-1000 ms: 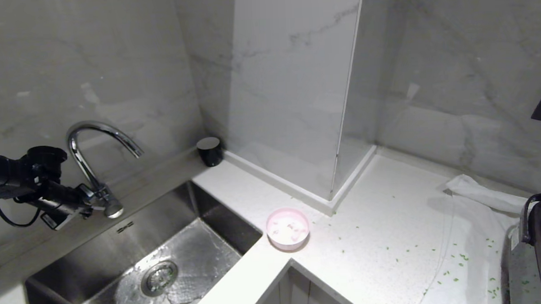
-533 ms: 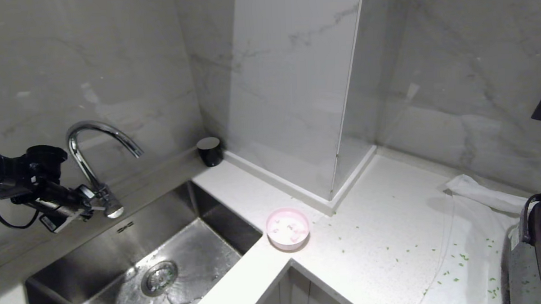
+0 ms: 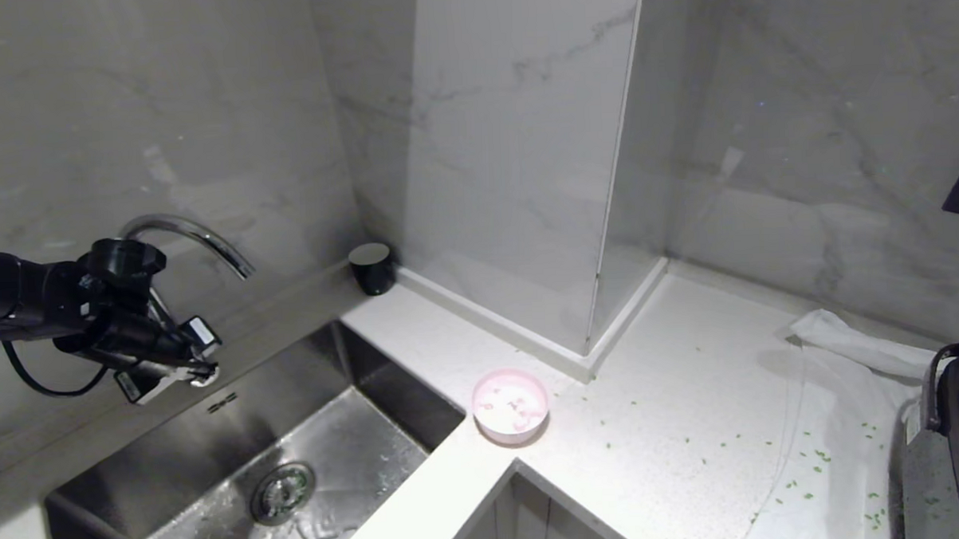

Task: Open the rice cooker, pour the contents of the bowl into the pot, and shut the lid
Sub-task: Pick up the bowl on the table

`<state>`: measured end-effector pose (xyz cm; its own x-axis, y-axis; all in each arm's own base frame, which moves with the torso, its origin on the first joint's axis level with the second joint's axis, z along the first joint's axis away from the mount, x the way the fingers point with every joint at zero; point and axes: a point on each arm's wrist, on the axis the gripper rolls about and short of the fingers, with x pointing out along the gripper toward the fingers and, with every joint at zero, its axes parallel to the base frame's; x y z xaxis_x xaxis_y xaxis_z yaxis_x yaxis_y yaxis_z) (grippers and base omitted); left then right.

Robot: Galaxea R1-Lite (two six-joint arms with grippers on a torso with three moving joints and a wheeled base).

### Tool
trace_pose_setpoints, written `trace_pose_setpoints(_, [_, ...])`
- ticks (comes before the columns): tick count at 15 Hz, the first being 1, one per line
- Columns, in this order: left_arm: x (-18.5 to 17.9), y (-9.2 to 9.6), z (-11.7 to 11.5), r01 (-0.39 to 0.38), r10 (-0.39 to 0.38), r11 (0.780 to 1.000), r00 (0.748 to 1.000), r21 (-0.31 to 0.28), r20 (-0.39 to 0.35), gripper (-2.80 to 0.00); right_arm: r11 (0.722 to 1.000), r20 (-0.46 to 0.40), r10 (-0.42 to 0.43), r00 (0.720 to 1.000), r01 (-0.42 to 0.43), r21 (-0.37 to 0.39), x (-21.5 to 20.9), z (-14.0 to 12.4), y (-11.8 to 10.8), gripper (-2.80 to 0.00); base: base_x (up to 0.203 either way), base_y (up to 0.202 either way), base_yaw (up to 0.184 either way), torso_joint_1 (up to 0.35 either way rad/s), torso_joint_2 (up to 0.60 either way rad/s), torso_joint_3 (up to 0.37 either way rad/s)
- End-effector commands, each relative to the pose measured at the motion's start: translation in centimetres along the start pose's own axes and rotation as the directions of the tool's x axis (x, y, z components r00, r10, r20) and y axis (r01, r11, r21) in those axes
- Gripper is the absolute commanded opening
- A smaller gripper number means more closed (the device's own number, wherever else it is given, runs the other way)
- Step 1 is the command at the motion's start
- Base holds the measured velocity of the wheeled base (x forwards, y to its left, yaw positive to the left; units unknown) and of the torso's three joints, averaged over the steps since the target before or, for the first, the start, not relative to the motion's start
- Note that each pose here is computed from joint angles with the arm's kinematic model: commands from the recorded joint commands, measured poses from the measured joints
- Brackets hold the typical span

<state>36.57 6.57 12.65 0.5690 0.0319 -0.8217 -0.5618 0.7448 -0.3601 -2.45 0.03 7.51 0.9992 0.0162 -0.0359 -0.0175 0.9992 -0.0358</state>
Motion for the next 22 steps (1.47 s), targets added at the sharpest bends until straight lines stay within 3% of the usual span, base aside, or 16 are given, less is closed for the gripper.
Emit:
trace_pose_setpoints(1, [-0.6, -2.3, -2.2, 0.037, -0.035, 0.997, 0.999, 0.063, -0.033, -2.80, 1.000, -0.002, 0.001, 1.000, -0.001, 0.000, 0.0, 0.0, 0.0, -2.80, 0.000, 0.000, 0.000, 0.000, 0.00, 0.000])
trace_pose_setpoints(5, [-0.3, -6.9, -6.7, 0.113, -0.090, 0.974, 0.989, 0.197, -0.119, -2.80, 1.000, -0.002, 0.001, 1.000, -0.001, 0.000, 0.0, 0.0, 0.0, -2.80, 0.000, 0.000, 0.000, 0.000, 0.00, 0.000])
trace_pose_setpoints(8, [-1.0, -10.0, -9.7, 0.179, -0.136, 0.938, 0.978, 0.298, -0.161, -2.80, 1.000, -0.002, 0.001, 1.000, -0.001, 0.000, 0.0, 0.0, 0.0, -2.80, 0.000, 0.000, 0.000, 0.000, 0.00, 0.000])
trace_pose_setpoints(12, [-1.3, -13.5, -12.6, 0.250, -0.188, 0.891, 0.963, 0.379, -0.195, -2.80, 1.000, -0.002, 0.001, 1.000, -0.001, 0.000, 0.0, 0.0, 0.0, -2.80, 0.000, 0.000, 0.000, 0.000, 0.00, 0.000])
trace_pose_setpoints(14, [-1.8, -14.2, -13.9, 0.271, -0.197, 0.875, 0.956, 0.402, -0.216, -2.80, 1.000, -0.001, 0.001, 1.000, -0.001, 0.000, 0.0, 0.0, 0.0, -2.80, 0.000, 0.000, 0.000, 0.000, 0.00, 0.000])
trace_pose_setpoints(18, [-3.1, -13.6, -15.9, 0.282, -0.185, 0.857, 0.950, 0.431, -0.253, -2.80, 1.000, -0.002, 0.001, 1.000, -0.001, 0.000, 0.0, 0.0, 0.0, -2.80, 0.000, 0.000, 0.000, 0.000, 0.00, 0.000])
trace_pose_setpoints(22, [-9.3, -12.4, -15.8, 0.354, -0.292, 0.825, 0.935, 0.441, -0.203, -2.80, 1.000, -0.002, 0.001, 1.000, -0.001, 0.000, 0.0, 0.0, 0.0, -2.80, 0.000, 0.000, 0.000, 0.000, 0.00, 0.000])
